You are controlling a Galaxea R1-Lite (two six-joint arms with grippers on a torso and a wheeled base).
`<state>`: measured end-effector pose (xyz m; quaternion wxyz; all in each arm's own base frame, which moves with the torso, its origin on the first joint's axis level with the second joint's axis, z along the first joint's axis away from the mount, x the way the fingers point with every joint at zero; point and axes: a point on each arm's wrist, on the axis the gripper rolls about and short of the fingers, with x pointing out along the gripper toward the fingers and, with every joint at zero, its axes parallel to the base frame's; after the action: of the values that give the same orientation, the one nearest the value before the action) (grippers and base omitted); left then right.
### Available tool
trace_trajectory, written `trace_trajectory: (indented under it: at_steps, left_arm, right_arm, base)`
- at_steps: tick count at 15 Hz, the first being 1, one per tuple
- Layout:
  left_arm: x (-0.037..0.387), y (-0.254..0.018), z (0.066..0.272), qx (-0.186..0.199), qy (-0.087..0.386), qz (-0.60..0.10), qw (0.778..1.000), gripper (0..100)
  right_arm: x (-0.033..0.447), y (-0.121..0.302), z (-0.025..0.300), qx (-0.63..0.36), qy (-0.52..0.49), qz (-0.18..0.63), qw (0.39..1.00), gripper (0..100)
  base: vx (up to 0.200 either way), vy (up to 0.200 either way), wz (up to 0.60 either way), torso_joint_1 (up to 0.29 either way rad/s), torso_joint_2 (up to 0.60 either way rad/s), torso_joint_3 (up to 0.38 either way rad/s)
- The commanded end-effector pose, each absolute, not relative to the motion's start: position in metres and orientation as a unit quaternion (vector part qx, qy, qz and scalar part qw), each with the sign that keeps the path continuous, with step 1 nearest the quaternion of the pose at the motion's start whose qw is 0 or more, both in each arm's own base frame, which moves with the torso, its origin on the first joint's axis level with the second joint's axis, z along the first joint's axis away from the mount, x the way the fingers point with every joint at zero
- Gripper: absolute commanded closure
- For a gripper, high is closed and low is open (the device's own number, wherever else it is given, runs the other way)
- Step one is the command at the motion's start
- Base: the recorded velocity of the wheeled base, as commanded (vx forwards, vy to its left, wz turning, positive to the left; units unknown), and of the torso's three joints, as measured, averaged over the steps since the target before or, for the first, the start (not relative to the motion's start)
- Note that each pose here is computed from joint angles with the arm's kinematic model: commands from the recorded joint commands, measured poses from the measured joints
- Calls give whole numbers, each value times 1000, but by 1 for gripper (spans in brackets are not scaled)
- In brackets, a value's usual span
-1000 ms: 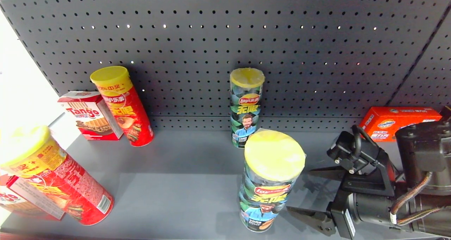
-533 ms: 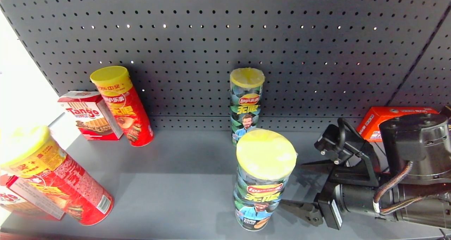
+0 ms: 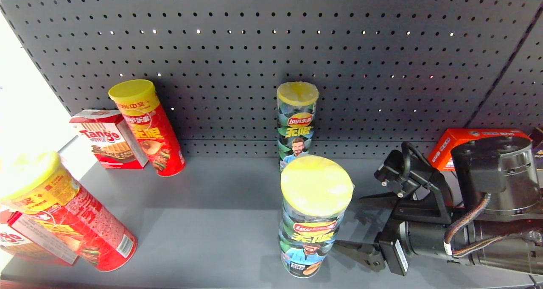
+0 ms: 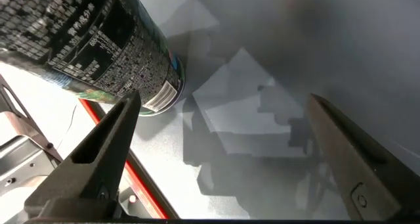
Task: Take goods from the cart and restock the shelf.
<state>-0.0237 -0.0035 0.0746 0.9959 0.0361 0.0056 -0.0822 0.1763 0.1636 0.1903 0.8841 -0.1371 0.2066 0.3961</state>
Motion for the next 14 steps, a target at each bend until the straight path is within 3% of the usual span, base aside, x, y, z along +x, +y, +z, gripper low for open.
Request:
trace_trajectory:
  at_steps: [1, 14]
  left_arm:
    - [-24, -4, 75, 36, 6, -82, 996, 0]
    - [-24, -4, 75, 36, 6, -82, 996, 0]
  right_arm:
    - [176, 164, 190, -138, 207, 397, 884, 0]
    - [179, 166, 188, -138, 209, 397, 883, 0]
  base:
    - [0, 0, 0, 0, 0, 0]
    - [0, 0, 0, 0, 0, 0]
